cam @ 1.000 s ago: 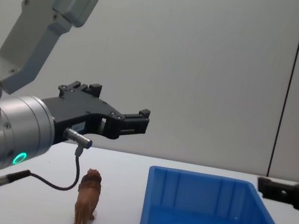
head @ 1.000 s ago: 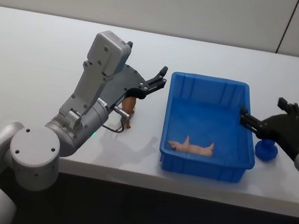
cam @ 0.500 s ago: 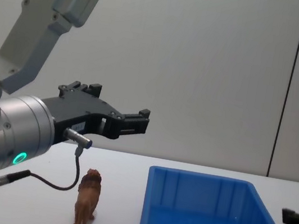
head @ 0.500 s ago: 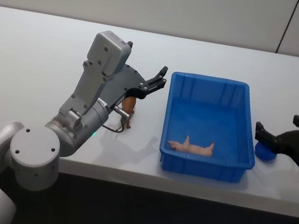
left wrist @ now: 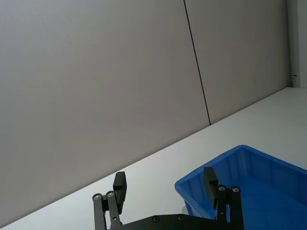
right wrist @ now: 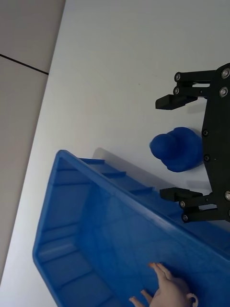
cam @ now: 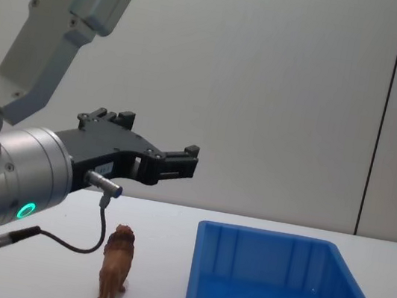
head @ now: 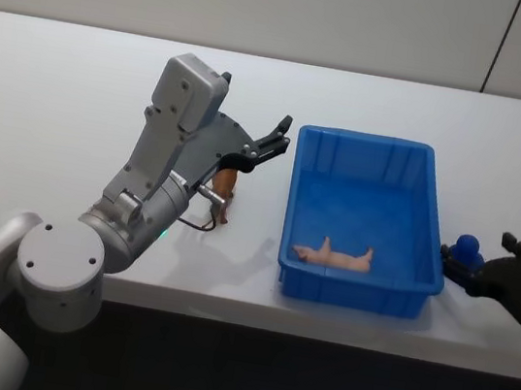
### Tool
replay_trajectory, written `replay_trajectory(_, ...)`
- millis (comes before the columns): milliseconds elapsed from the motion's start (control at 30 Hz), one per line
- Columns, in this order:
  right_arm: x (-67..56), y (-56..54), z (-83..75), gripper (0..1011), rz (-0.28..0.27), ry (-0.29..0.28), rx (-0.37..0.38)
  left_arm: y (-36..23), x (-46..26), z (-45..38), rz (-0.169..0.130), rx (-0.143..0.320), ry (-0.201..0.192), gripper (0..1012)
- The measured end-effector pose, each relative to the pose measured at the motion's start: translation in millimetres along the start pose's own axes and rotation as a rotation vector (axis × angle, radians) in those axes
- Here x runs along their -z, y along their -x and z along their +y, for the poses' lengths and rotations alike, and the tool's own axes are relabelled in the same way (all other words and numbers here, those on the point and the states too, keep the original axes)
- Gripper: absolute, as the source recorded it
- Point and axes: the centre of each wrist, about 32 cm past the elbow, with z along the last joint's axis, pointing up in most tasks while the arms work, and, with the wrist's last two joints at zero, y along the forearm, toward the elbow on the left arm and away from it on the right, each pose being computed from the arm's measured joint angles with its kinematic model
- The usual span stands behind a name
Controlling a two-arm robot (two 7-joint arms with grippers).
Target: Pick up the two dolls from the table and place them into the box.
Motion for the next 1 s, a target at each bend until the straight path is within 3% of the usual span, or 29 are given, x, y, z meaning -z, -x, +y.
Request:
replay_trajectory(333, 12.2, 1.4, 6.6, 1001, 0.015, 0.030, 0.000, 0.0, 0.0, 0.0, 0.000, 0.000, 0.000, 1002)
replay_trajectory(533, 16.4, 0.8, 9.9, 901, 0.034, 0.033, 0.009, 0.0, 0.0, 0.0, 0.000, 0.000, 0.000, 1001)
replay_trajectory(900, 20.7, -2.3, 14.3, 554, 0.079, 0.032, 0.026, 0.0, 0.0, 0.0, 0.000, 0.000, 0.000, 1001)
replay_trajectory(1000, 21.3, -2.8, 15.2, 521, 0.089, 0.031, 0.028, 0.0, 0.0, 0.0, 0.000, 0.000, 0.000, 1001)
